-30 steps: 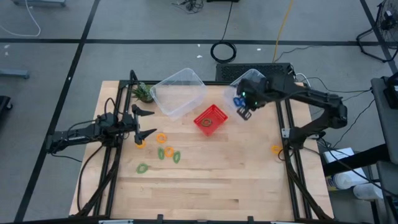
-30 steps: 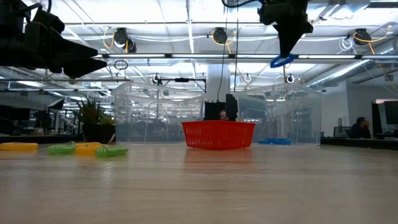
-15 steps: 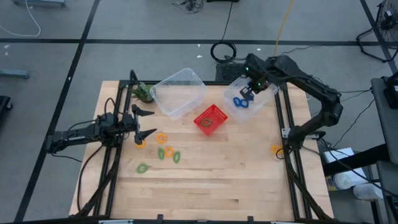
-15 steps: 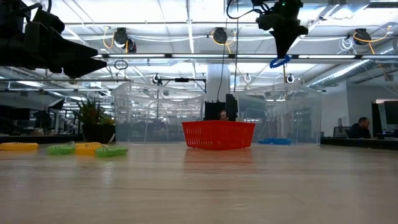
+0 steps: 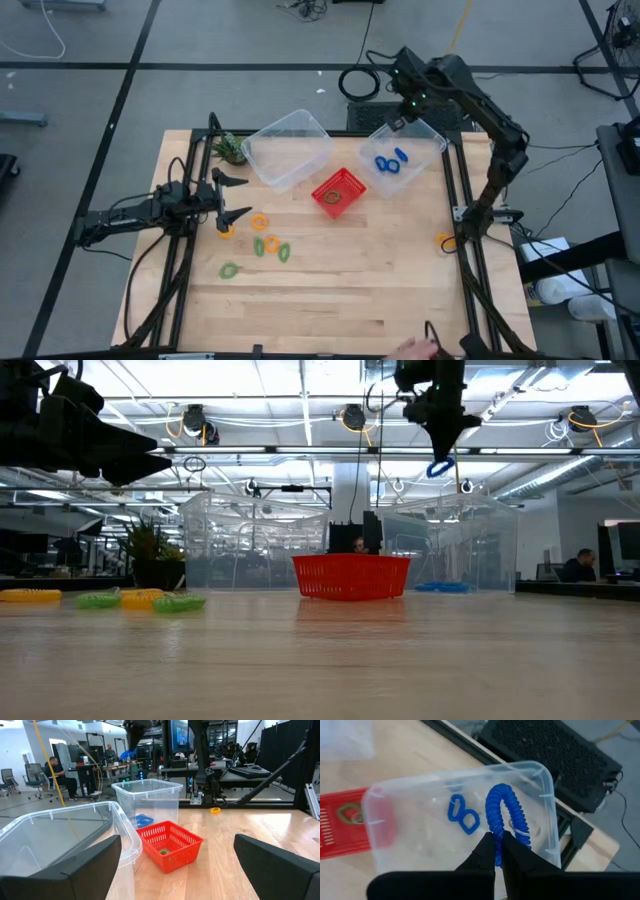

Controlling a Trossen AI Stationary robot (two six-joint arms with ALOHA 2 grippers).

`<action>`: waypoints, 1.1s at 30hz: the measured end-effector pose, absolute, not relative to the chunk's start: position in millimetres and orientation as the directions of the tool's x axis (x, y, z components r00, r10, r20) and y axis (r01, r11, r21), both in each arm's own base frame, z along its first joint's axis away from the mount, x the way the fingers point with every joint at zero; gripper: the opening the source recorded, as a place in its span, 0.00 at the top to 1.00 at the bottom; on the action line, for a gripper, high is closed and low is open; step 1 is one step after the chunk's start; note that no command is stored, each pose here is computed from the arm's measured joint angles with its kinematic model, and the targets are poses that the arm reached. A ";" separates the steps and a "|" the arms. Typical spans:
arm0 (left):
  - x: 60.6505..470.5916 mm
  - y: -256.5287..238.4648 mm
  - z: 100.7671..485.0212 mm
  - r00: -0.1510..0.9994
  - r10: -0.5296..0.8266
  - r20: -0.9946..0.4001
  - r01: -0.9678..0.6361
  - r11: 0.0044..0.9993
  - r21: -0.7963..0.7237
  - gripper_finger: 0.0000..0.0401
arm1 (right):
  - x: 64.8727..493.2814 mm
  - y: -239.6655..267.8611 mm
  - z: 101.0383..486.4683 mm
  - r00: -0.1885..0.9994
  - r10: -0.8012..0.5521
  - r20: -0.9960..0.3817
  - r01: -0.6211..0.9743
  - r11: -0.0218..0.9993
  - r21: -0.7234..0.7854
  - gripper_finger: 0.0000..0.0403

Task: Sort spring keychains
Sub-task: Put the blue spring keychain into the right transparent bin

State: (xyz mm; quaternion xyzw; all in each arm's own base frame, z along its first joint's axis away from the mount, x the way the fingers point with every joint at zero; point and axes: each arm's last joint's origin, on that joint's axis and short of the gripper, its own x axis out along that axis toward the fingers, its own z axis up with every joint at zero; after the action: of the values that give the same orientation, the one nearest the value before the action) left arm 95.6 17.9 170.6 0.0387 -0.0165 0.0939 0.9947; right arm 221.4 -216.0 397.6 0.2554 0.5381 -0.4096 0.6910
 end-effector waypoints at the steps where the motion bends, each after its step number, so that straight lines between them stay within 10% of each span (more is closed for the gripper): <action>1: 95.6 17.9 170.5 0.982 0.186 0.040 -0.188 0.979 0.074 0.02 | 220.7 -219.6 392.9 0.070 -0.279 -0.958 0.845 0.527 -0.092 1.00; 33: 95.6 17.9 170.5 0.982 0.185 0.039 -0.188 0.979 0.074 0.02 | 209.1 -226.6 227.3 0.052 -0.161 -0.986 0.835 0.548 -0.046 1.00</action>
State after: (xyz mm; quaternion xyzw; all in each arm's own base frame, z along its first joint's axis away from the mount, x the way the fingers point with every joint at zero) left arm 95.6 17.9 170.5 0.0387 -0.0162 0.0938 0.9947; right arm 209.1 -226.6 227.3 0.2916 0.5774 -0.3752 0.6639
